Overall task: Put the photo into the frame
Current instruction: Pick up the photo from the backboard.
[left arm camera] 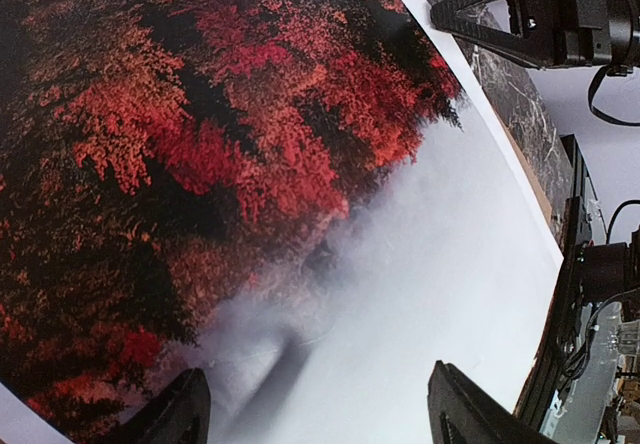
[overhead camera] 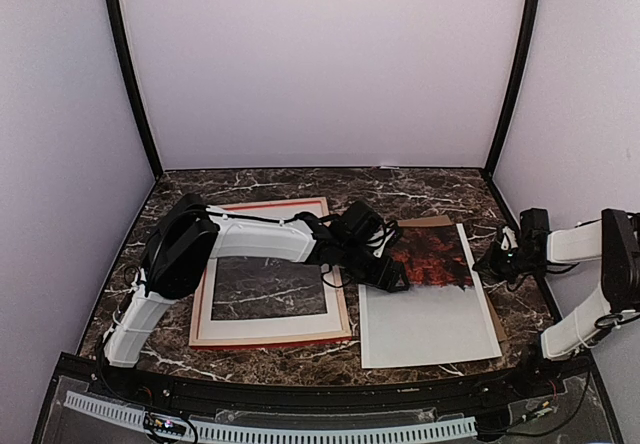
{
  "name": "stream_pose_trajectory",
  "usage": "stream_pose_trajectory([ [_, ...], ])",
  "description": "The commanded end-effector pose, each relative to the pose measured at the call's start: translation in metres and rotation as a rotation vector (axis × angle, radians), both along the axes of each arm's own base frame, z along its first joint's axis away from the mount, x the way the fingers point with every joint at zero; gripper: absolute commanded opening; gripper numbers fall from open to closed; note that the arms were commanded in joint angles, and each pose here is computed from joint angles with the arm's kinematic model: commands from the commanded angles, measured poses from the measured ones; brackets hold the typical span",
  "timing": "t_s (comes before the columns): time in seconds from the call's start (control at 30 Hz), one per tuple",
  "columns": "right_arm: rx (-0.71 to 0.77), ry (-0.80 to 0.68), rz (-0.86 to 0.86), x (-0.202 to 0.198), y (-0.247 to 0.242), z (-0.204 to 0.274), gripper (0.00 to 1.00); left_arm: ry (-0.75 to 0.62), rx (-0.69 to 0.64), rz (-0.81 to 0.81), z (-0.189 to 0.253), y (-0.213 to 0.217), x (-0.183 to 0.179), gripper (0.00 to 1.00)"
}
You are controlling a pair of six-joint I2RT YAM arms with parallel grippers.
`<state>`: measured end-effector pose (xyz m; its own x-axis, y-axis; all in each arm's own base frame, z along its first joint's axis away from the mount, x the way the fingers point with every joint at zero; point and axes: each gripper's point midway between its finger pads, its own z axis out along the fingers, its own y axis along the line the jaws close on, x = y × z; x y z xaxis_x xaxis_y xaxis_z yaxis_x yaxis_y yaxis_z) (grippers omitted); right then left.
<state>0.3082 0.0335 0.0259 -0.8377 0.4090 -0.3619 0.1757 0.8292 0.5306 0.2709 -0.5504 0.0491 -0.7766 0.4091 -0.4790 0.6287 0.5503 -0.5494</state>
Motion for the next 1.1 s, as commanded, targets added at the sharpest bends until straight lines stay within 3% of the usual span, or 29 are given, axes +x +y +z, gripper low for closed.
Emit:
stream_pose_trajectory([
  [0.0, 0.042, 0.033, 0.030, -0.010, 0.010, -0.008, 0.04, 0.033, 0.053, -0.004, -0.013, 0.011, -0.010, 0.77],
  [0.07, 0.043, 0.024, 0.033, -0.009, 0.010, -0.006, 0.00, 0.034, 0.055, -0.005, -0.013, 0.011, -0.011, 0.77],
  [0.57, 0.033, -0.068, 0.019, -0.002, 0.011, 0.045, 0.00, -0.060, 0.029, 0.019, 0.024, 0.012, 0.001, 0.84],
  [0.87, 0.012, -0.182, 0.012, 0.010, 0.014, 0.117, 0.00, -0.153, -0.037, 0.066, 0.090, 0.021, 0.018, 0.95],
  [1.07, 0.033, -0.254, 0.078, 0.017, 0.049, 0.168, 0.00, -0.204, -0.106, 0.083, 0.143, 0.026, 0.025, 0.98],
])
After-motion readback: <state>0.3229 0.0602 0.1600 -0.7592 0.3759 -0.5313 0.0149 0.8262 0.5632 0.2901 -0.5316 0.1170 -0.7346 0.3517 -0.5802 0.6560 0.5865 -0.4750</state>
